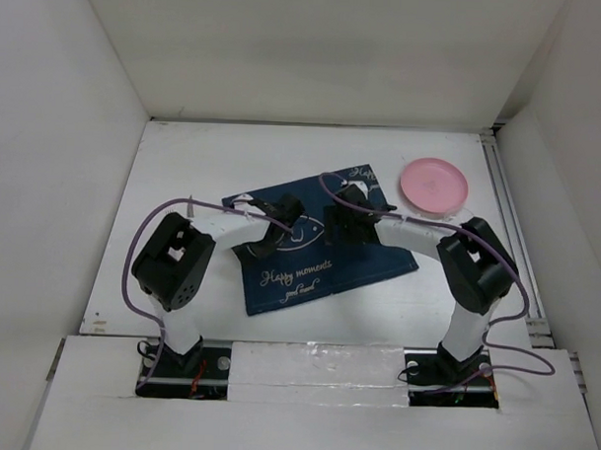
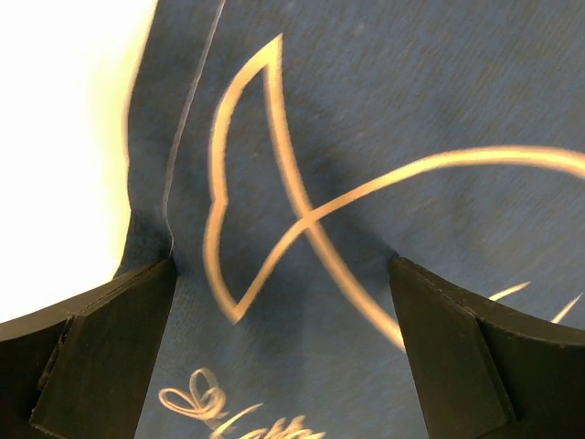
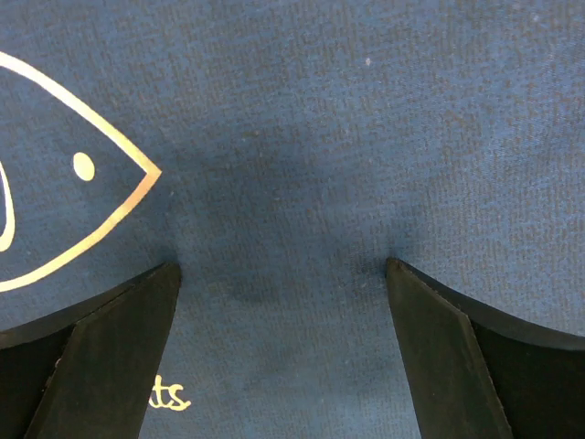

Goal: Set the dinner table for one person

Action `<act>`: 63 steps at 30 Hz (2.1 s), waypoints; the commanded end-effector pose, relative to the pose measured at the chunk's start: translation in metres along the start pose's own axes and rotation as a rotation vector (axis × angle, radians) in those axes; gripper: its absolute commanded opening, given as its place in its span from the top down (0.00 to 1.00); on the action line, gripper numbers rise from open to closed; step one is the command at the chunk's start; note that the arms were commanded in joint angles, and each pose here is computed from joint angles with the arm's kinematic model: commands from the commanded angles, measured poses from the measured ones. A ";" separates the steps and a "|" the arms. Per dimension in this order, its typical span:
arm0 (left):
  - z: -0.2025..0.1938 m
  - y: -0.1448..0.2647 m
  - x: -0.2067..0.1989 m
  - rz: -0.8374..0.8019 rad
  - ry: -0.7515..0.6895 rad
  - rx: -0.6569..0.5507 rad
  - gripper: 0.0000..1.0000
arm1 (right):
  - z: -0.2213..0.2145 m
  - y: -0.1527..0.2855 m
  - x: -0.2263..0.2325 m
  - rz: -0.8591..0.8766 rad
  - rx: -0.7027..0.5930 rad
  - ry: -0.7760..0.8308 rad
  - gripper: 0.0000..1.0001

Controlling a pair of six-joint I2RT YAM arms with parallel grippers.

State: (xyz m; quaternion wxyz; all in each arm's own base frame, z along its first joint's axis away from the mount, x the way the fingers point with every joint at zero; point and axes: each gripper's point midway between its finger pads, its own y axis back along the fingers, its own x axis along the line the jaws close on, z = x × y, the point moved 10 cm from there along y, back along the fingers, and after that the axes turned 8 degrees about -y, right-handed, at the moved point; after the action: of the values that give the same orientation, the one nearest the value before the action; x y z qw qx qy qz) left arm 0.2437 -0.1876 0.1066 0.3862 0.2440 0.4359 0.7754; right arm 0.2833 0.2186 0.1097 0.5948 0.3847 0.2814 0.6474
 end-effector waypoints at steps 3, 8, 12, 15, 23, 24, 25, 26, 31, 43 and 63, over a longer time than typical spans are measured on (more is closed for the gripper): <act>0.039 -0.018 -0.020 0.043 0.088 -0.029 0.00 | -0.002 -0.013 0.004 -0.056 0.046 -0.092 0.00; 0.082 -0.042 -0.042 0.056 0.139 -0.019 0.00 | 0.006 -0.026 0.015 -0.097 0.065 -0.152 0.00; 0.103 -0.047 -0.070 0.053 0.128 -0.032 0.00 | 0.038 -0.029 0.027 -0.092 0.026 -0.198 0.00; 0.117 -0.051 -0.093 0.047 0.117 -0.046 0.00 | 0.062 -0.035 0.025 -0.122 0.018 -0.216 0.00; 0.153 -0.058 -0.107 0.039 0.141 -0.064 0.00 | 0.110 -0.056 0.011 -0.160 0.032 -0.234 0.00; 0.153 -0.058 -0.107 0.039 0.141 -0.064 0.00 | 0.111 -0.056 0.012 -0.148 0.030 -0.236 0.00; 0.158 -0.049 -0.106 0.023 0.139 -0.074 0.00 | 0.112 -0.058 0.007 -0.154 0.029 -0.236 0.00; 0.158 -0.046 -0.104 0.020 0.141 -0.075 0.00 | 0.113 -0.059 0.008 -0.139 0.025 -0.239 0.00; 0.173 -0.016 -0.092 -0.020 0.153 -0.149 0.00 | 0.119 -0.064 0.000 -0.133 0.032 -0.229 0.00; 0.174 0.047 -0.036 -0.111 0.210 -0.219 0.00 | 0.106 -0.075 -0.001 -0.128 0.081 -0.134 0.00; 0.131 0.148 0.088 -0.529 0.207 -0.402 0.00 | 0.022 -0.051 0.003 -0.116 0.103 -0.023 0.00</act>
State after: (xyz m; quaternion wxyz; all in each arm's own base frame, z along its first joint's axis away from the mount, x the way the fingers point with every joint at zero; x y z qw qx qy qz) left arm 0.2383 -0.0997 0.3000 0.5258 -0.0272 0.3705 0.7652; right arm 0.3584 0.2220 0.1082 0.6476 0.3819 0.2733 0.6000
